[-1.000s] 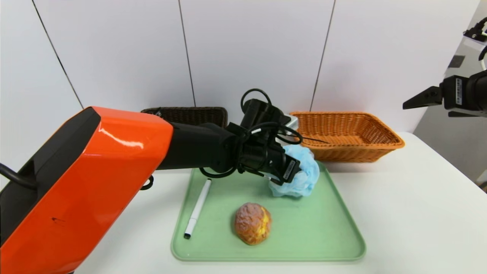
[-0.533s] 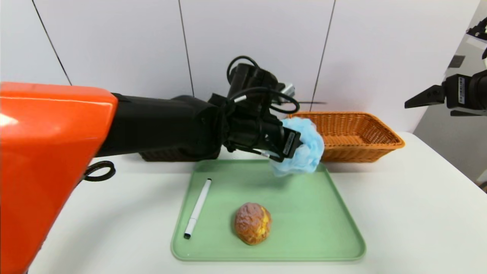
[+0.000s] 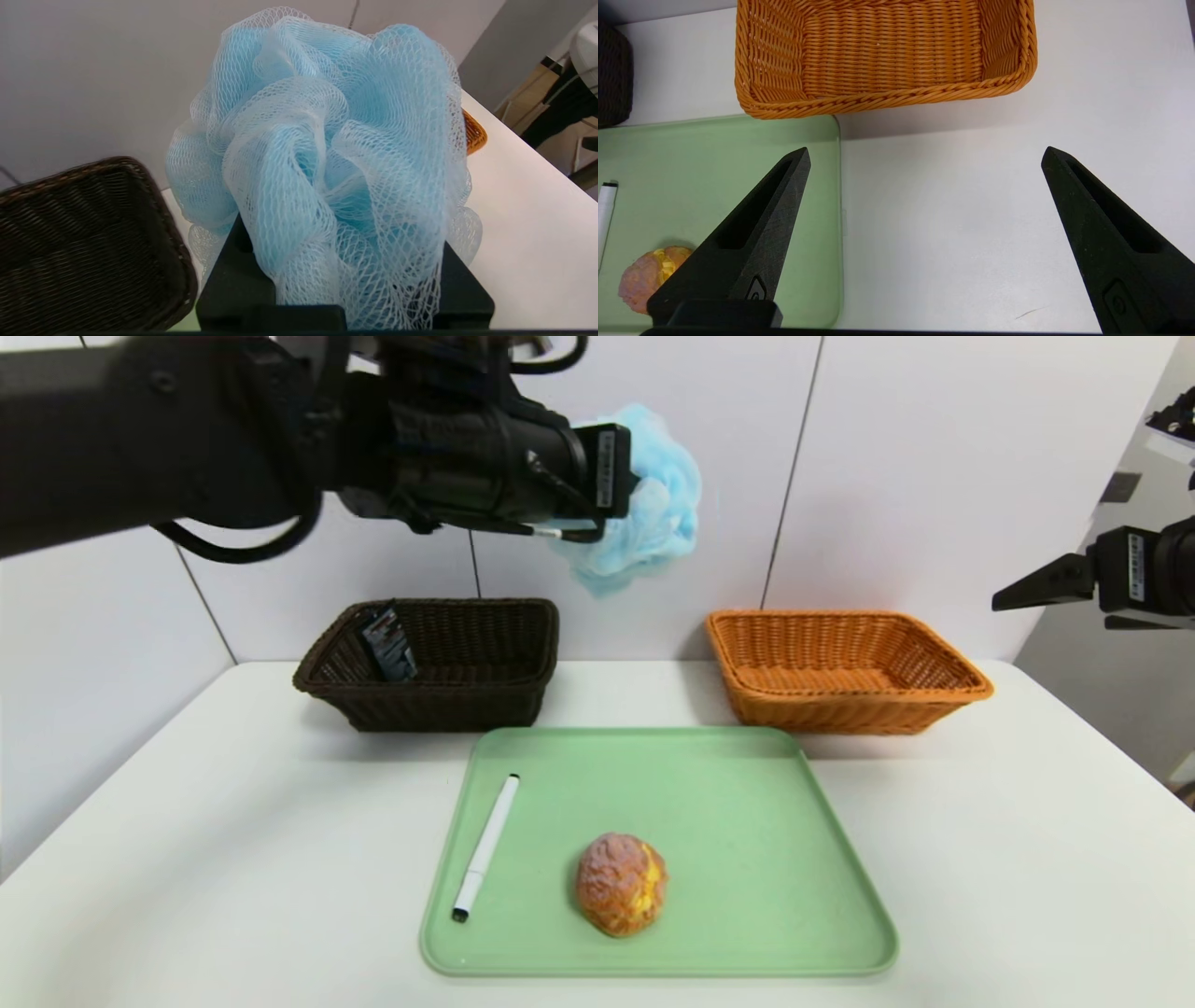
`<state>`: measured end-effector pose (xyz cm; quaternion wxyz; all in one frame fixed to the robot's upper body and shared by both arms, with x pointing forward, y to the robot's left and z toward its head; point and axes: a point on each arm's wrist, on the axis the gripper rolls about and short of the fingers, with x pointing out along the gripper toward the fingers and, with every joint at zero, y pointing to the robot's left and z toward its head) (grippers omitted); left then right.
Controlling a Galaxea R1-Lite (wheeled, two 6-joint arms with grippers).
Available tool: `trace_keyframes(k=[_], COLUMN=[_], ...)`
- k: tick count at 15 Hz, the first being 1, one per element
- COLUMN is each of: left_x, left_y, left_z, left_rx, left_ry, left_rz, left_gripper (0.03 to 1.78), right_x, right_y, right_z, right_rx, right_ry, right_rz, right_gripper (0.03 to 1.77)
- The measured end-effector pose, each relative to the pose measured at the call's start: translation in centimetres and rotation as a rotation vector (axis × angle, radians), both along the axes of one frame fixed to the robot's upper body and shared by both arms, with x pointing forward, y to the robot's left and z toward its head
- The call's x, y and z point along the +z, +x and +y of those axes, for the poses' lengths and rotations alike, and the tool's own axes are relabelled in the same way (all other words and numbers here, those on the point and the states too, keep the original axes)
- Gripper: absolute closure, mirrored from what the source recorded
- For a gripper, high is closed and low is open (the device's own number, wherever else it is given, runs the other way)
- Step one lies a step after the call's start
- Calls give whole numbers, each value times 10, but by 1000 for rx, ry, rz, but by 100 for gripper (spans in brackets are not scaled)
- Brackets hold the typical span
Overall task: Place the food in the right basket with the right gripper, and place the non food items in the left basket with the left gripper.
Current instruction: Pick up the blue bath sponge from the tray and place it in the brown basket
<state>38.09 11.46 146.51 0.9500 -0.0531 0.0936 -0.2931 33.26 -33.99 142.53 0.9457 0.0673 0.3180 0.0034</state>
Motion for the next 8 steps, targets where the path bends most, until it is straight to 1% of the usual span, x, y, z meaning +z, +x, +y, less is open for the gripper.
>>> trace_keyframes(k=[2,3,6,8], left_x=[5,2,-15,-27], left_y=[8,13,30,43], left_z=[32,46,83,98], left_rx=[89,131,237,285], left_ry=[6,22,103,126], left_rz=[3,17,59,93], left_gripper=[123,123,124,124], right_x=[1,2,5,5], right_y=[-2,-2,-6,-9], right_z=[0,0,0,1], right_rx=[1,2,4,8], right_ry=[-2,-2,1,0], right_rz=[-7,-10,-19,-22], right_gripper=[9,9,9,9])
